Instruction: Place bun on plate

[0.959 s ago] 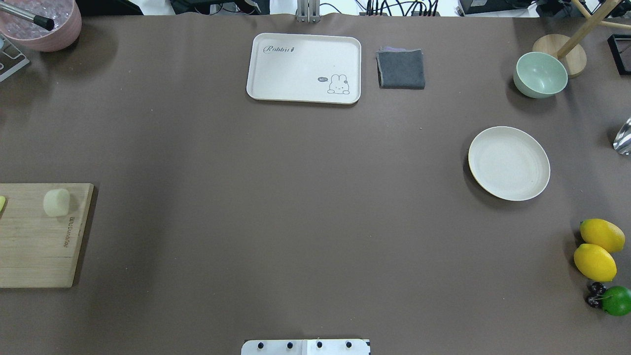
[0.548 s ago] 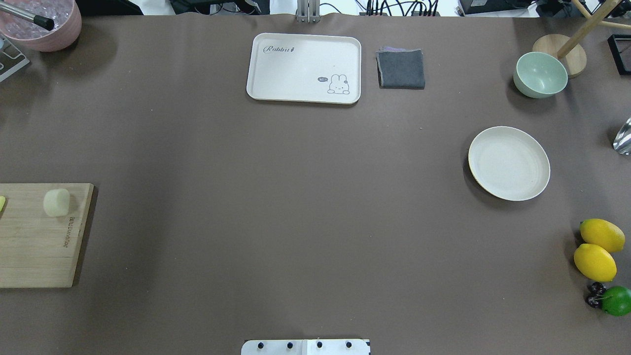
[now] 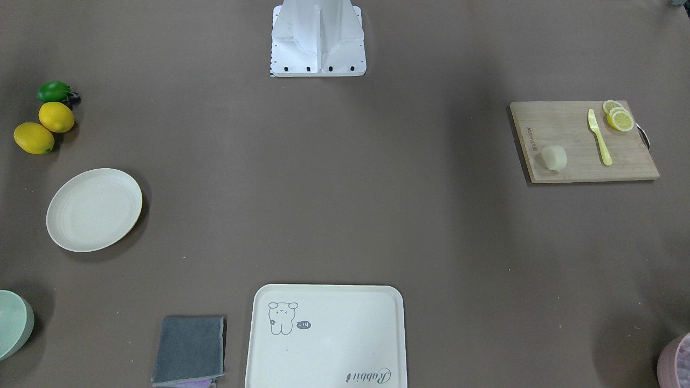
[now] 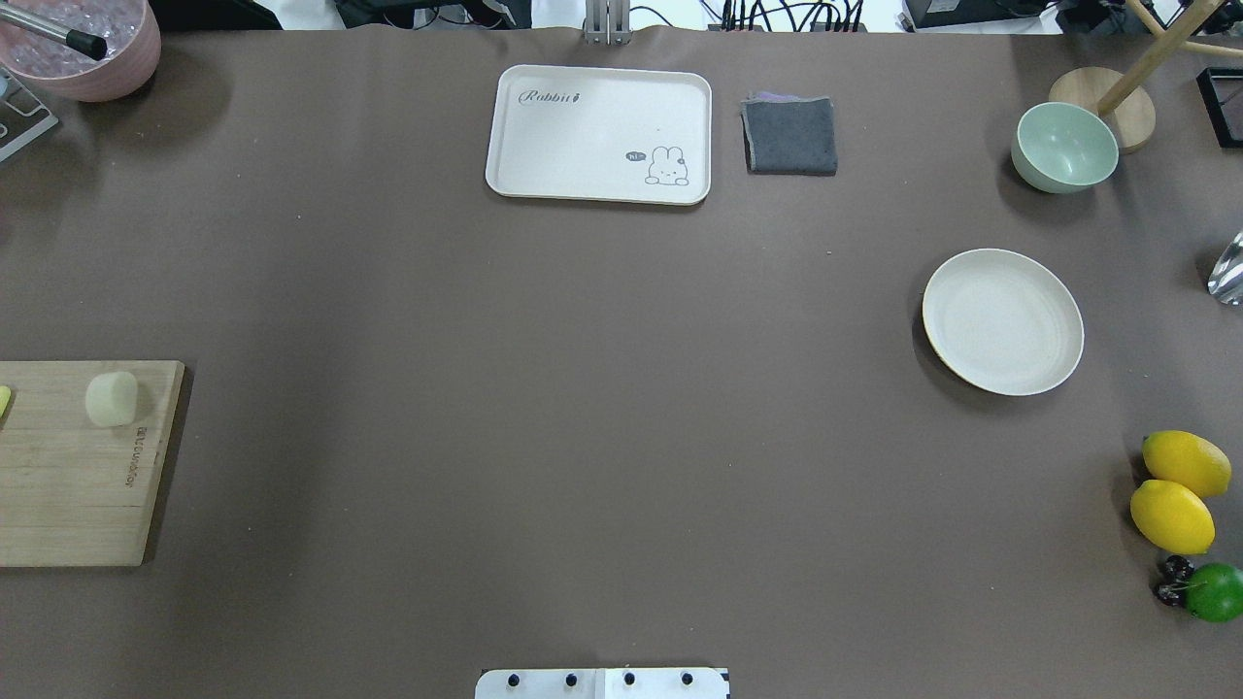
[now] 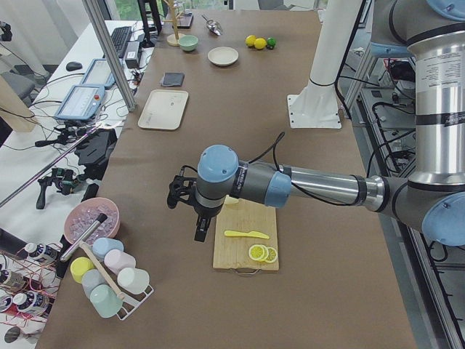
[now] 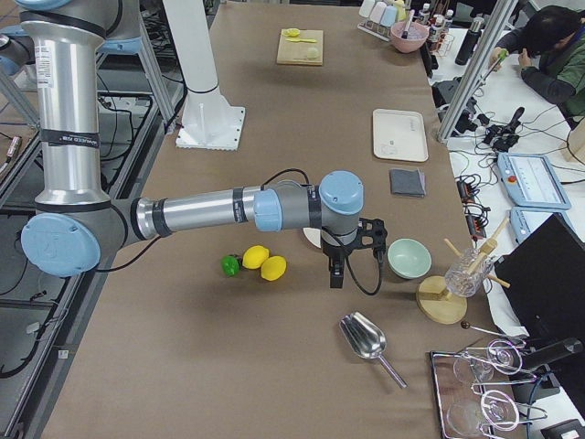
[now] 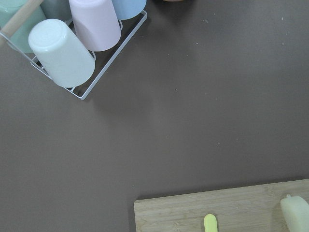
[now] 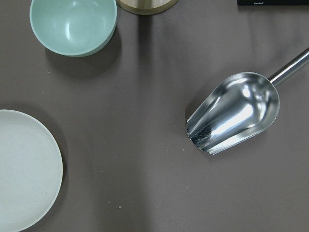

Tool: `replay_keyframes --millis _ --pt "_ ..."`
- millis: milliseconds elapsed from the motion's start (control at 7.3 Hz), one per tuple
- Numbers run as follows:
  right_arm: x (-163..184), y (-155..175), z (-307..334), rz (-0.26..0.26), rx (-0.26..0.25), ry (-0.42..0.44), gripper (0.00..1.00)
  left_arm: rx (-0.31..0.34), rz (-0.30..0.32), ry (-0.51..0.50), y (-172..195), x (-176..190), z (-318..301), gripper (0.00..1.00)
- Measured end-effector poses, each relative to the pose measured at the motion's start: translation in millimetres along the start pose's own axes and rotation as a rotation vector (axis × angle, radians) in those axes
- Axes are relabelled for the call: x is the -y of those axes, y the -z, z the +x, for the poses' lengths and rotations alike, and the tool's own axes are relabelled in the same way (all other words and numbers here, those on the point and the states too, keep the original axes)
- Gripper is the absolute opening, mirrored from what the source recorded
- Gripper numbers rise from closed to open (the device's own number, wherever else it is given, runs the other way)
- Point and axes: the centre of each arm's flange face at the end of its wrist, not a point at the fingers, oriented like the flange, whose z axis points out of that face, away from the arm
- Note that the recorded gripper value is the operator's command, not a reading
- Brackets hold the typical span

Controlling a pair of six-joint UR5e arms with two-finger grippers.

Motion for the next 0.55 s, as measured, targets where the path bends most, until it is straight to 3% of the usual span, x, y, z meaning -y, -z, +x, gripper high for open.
replay_keyframes --millis 548 --pt "3.6 2.3 -5.5 0.002 0.024 0.001 1.00 -0.004 0.071 -0.079 -11.6 -5.0 -10.9 0.98"
